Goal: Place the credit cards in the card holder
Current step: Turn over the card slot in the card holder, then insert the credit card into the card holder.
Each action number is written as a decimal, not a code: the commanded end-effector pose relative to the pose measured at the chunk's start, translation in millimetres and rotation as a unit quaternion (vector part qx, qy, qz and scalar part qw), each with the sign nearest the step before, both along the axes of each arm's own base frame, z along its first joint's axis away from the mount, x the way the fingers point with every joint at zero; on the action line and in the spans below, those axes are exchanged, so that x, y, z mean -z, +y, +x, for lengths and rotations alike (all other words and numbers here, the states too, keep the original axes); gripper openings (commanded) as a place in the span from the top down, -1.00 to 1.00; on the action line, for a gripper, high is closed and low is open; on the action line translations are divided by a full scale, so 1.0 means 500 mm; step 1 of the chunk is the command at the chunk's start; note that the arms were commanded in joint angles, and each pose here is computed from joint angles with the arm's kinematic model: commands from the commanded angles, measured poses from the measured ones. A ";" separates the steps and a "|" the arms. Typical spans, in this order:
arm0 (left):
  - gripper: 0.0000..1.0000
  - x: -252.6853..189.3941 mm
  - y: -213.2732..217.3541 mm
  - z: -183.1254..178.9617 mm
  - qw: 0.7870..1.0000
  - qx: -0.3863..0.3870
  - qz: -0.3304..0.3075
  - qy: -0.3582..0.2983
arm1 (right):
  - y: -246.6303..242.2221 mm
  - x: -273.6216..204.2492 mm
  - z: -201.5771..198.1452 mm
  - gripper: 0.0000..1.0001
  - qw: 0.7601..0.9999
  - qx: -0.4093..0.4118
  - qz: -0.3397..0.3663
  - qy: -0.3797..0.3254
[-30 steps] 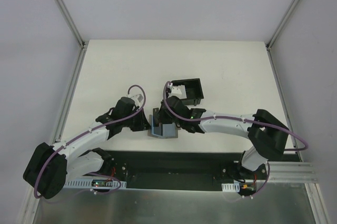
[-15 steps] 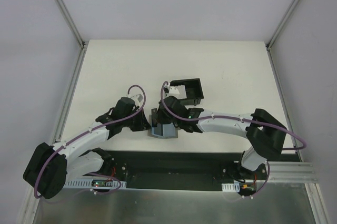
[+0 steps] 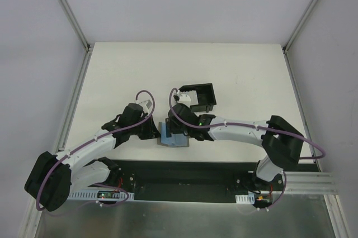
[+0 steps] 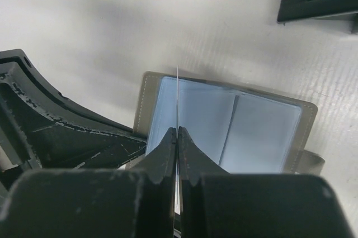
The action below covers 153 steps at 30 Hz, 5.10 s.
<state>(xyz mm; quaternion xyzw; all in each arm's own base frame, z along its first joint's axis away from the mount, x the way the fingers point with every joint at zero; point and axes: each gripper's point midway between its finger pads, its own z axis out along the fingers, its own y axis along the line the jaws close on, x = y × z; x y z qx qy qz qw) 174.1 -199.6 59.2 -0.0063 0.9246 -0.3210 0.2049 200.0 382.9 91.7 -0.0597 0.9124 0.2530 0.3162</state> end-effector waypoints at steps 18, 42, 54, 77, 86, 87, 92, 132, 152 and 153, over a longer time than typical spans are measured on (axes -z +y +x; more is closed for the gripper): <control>1.00 0.079 0.035 0.003 0.997 -0.028 0.062 0.029 | 0.005 -0.142 -0.008 0.99 0.991 -0.073 0.108 -0.006; 1.00 0.102 0.041 -0.004 0.997 -0.033 0.066 0.038 | -0.051 0.070 -0.045 0.99 0.980 -0.006 0.144 0.134; 1.00 0.118 0.041 -0.011 0.996 -0.033 0.066 0.048 | -0.052 0.096 -0.026 0.99 0.968 0.022 0.193 0.158; 1.00 0.114 0.035 -0.012 0.997 -0.022 0.061 0.048 | -0.067 0.146 -0.020 0.99 0.973 0.021 0.164 0.164; 1.00 0.117 0.043 -0.016 0.997 -0.030 0.063 0.044 | -0.126 0.157 -0.011 0.99 0.986 0.036 0.083 0.137; 1.00 0.116 0.043 -0.015 0.997 -0.031 0.064 0.043 | -0.127 0.152 -0.010 0.99 0.987 0.035 0.084 0.134; 1.00 0.115 0.039 -0.014 0.997 -0.027 0.062 0.045 | -0.123 0.155 -0.019 0.99 0.986 0.025 0.079 0.146; 1.00 0.121 0.040 -0.010 0.996 -0.023 0.071 0.047 | -0.145 0.184 -0.026 0.99 0.973 0.054 0.093 0.204; 1.00 0.118 0.037 -0.006 0.996 -0.023 0.070 0.047 | -0.098 0.204 -0.073 0.99 0.965 0.012 0.091 0.245; 1.00 0.119 0.038 -0.006 0.996 -0.023 0.071 0.047 | -0.098 0.206 -0.074 0.99 0.965 0.014 0.089 0.246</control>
